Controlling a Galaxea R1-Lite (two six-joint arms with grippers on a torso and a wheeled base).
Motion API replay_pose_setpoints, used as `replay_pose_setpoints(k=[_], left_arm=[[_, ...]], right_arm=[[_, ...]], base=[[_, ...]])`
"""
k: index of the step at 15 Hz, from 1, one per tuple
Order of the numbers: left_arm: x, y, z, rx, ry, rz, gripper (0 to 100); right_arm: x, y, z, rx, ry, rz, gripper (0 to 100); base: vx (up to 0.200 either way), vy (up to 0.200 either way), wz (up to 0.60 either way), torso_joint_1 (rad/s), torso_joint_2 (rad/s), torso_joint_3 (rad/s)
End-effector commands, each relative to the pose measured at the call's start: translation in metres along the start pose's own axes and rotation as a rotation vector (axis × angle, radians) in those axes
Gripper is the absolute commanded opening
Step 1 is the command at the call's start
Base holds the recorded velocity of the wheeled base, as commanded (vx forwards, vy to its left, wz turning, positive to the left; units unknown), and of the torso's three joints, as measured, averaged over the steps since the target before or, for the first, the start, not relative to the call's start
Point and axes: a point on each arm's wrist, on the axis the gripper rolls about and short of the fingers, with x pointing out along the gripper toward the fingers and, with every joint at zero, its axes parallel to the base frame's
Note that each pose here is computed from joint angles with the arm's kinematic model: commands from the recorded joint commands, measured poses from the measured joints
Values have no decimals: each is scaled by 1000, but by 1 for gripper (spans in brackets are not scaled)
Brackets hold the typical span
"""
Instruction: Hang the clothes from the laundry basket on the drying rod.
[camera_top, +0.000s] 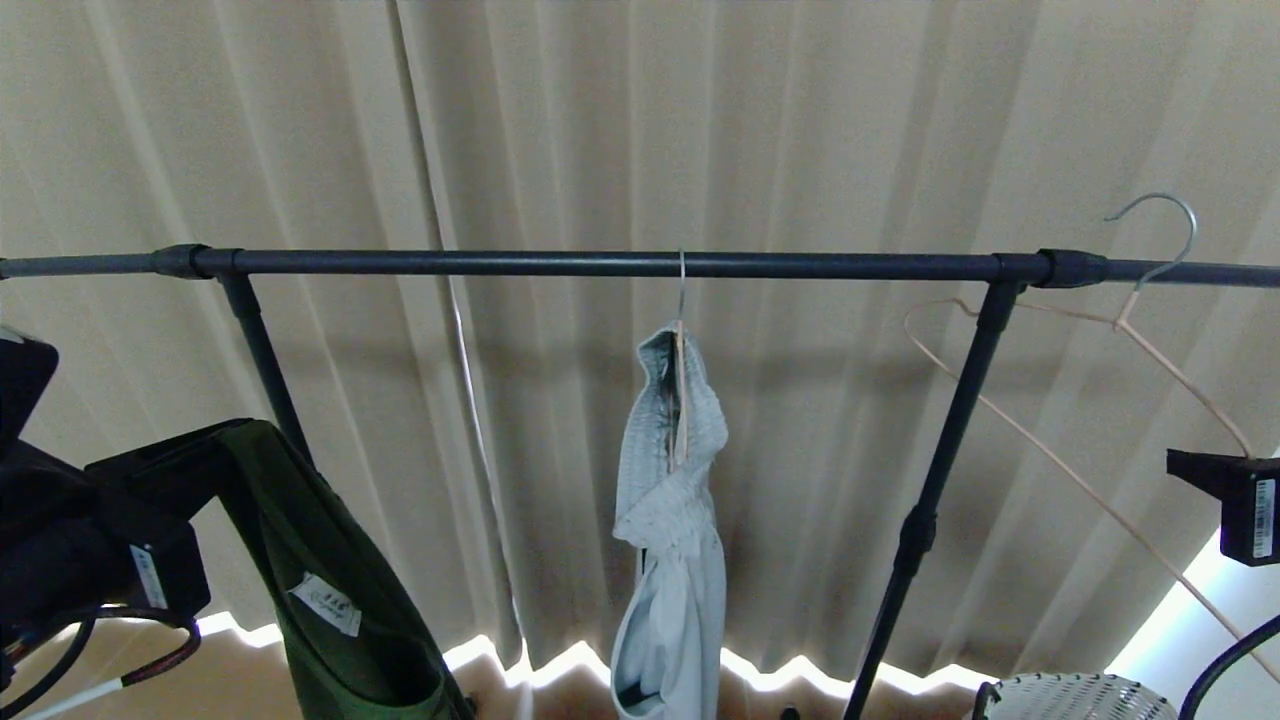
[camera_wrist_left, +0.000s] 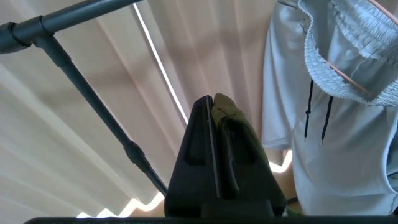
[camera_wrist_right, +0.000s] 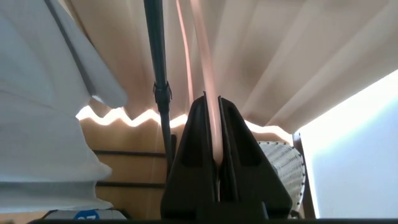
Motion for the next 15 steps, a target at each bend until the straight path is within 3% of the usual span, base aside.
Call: replay_pose_setpoints(k=[1,13,15], left_arm=[[1,0,0,-1,3,0,0],[1,0,0,-4,5,1,0],[3,-1,-1,-3,12,-2,0]], right_arm=[[-6,-1,-4,2,-10,1,0],[-7,-2,-18,-4,17,-2,0],[-7,-2,-18,-3,19,0,0]], base=[[-200,0,0,22,7,2],[-200,0,0,0,3,3],[0,0,0,0,0,0]])
